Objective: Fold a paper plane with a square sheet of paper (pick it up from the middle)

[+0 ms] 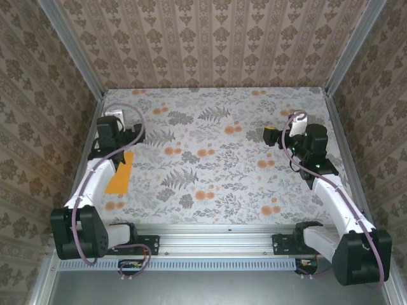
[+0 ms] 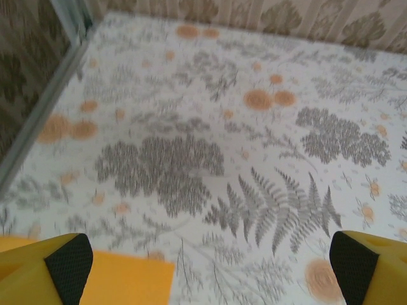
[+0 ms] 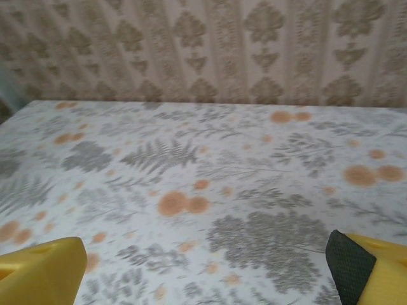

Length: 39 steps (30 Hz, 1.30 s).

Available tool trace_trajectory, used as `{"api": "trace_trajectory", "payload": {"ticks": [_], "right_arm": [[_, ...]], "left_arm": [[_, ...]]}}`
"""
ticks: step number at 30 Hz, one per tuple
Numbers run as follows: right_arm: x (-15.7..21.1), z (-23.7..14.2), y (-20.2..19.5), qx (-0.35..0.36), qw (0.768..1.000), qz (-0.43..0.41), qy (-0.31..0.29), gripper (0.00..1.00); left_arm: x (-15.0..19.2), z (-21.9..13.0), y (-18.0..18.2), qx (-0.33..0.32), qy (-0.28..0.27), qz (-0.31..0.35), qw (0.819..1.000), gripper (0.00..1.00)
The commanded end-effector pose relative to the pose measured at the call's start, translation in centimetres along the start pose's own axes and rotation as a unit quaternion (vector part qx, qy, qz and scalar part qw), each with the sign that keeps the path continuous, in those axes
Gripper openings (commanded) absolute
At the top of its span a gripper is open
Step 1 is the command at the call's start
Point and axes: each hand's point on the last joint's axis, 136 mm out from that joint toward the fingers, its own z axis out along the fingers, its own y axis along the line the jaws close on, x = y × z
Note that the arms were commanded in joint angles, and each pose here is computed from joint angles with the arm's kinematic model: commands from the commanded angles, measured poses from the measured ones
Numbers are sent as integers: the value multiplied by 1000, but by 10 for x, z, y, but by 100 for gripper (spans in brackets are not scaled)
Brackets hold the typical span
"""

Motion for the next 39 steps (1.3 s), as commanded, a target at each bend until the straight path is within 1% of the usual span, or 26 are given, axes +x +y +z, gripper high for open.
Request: {"api": "trace_trajectory", "payload": {"ticks": [1,4,7,10,15,18,21,25,31,36,39], "right_arm": [[30,-7,35,-75,992,34,97,100],[33,-10,60,-112,984,33,132,100],[32,-12,84,-142,979,26,146,100],[30,-12,100,-165,973,23,161,100],[34,-8,115,-181,965,15,188,100],[34,-4,124,-189,962,12,194,100],[36,1,134,-200,959,9,201,100],[40,5,145,-209,955,3,211,100],[44,11,149,-210,952,3,222,100],[46,16,152,-215,949,6,230,100],[45,19,154,-218,948,9,232,100]], "left_arm": [[66,-14,9,-15,170,-80,982,100],[84,-20,15,-25,204,-113,972,100],[97,-25,24,-41,228,-136,963,100],[104,-29,35,-57,241,-153,957,100],[113,-30,58,-91,253,-170,948,100],[117,-22,72,-109,260,-174,943,100],[125,-8,87,-132,279,-184,933,100],[127,8,109,-150,284,-216,922,100],[143,25,135,-194,318,-241,896,99],[146,35,143,-207,325,-242,890,100],[151,43,142,-204,343,-246,883,100]]}}
